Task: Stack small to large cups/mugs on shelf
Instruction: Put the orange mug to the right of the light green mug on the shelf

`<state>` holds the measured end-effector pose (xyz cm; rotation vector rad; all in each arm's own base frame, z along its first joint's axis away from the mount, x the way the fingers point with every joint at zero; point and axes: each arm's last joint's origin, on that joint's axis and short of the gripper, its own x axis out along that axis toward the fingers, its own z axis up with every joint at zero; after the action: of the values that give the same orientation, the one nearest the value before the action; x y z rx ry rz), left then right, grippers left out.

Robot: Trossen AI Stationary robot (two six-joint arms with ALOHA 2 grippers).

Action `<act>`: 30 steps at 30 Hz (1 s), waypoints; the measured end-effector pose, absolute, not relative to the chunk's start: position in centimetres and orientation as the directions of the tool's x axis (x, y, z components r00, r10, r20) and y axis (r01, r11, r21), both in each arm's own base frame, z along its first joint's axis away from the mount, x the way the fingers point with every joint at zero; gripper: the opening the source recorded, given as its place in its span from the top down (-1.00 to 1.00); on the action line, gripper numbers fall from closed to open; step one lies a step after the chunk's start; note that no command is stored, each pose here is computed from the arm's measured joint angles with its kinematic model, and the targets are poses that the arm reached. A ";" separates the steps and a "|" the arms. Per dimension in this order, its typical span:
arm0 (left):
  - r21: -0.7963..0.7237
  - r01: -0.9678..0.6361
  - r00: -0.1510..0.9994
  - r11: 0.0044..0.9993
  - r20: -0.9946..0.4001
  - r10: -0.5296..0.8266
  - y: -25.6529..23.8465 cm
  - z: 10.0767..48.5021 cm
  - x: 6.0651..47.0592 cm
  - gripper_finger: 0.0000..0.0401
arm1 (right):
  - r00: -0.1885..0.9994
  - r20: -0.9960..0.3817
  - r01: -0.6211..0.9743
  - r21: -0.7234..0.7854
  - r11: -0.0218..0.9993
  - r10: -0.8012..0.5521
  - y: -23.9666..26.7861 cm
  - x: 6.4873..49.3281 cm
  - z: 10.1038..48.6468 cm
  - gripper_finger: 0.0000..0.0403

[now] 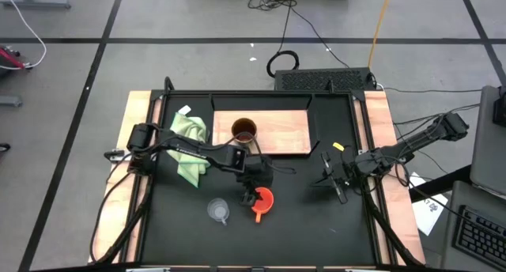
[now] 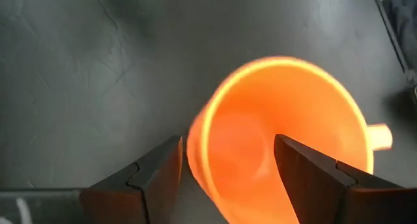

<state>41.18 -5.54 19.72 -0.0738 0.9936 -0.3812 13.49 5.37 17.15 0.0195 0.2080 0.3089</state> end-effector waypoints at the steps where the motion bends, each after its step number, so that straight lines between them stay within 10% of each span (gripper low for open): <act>1: -0.232 0.279 0.486 0.932 -0.802 -0.346 -5.5 19.7 41.2 -0.23 | 0.931 -0.201 -0.300 0.051 0.953 0.304 5.4 13.5 17.1 1.00; 8: -0.223 0.282 0.489 0.933 -0.803 -0.340 -5.5 19.7 41.2 -0.15 | 0.929 -0.211 -0.299 0.050 0.953 0.303 5.4 13.5 17.0 1.00; 30: -0.214 0.275 0.497 0.937 -0.803 -0.329 -4.8 19.7 41.3 0.94 | 0.929 -0.212 -0.297 0.061 0.953 0.303 5.4 13.5 17.0 1.00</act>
<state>41.33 -4.84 19.67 -0.0605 0.9857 -0.3656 13.46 5.36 17.03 0.0275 0.2217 0.3073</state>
